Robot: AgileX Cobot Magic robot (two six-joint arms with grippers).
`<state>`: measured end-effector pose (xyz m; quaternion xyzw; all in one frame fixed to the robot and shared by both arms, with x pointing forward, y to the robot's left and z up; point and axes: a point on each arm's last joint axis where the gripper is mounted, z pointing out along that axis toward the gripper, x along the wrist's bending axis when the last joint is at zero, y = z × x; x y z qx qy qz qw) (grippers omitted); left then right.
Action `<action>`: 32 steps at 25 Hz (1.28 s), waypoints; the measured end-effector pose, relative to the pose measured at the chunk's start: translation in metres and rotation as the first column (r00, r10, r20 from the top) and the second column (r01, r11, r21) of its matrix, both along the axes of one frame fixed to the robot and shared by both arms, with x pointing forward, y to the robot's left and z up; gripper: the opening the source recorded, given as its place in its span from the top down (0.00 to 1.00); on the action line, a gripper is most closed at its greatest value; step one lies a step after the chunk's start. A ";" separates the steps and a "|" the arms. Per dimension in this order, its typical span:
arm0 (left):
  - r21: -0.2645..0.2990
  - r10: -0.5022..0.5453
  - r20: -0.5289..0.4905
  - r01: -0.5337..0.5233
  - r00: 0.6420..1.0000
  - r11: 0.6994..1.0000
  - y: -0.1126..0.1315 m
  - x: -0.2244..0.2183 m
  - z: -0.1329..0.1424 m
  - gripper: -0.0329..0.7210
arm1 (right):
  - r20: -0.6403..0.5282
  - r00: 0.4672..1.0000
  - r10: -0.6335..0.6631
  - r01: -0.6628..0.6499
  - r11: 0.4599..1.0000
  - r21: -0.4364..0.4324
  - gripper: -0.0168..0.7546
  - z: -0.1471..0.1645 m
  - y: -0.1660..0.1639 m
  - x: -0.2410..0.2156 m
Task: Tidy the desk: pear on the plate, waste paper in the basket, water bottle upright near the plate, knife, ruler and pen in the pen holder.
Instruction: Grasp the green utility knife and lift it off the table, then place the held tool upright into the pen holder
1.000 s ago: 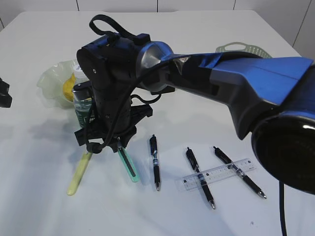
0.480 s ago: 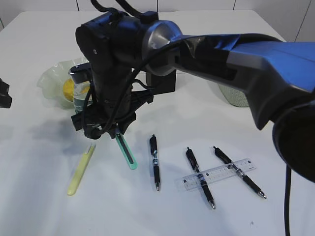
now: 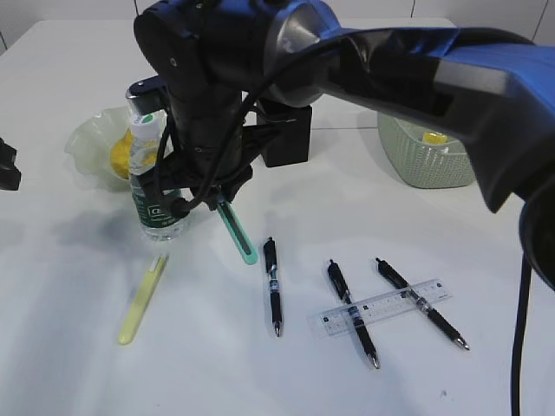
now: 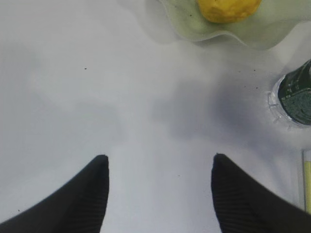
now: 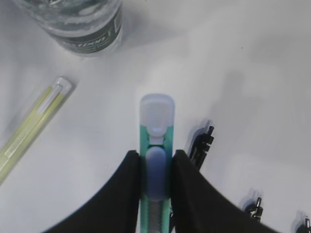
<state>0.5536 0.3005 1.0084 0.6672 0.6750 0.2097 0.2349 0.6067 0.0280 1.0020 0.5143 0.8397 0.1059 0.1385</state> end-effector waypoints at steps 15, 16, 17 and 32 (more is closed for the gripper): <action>0.000 0.000 0.000 0.000 1.000 1.000 0.000 0.000 0.000 0.34 | 0.062 0.995 -0.075 0.077 0.996 -0.039 0.79 0.010 -0.033 0.024; 0.000 0.000 0.000 0.000 1.000 1.000 0.000 0.000 0.000 0.34 | 0.065 0.995 -0.079 0.082 0.996 -0.039 0.79 0.011 -0.035 0.026; 0.000 0.000 0.000 0.000 1.000 1.000 0.000 0.000 0.000 0.34 | 0.070 0.994 -0.084 0.087 0.996 -0.035 0.79 0.013 -0.037 0.028; 0.000 -0.001 -0.008 0.001 1.000 1.000 0.000 -0.001 0.000 0.34 | 0.147 0.980 -0.135 0.131 0.991 0.032 0.79 0.045 -0.068 0.057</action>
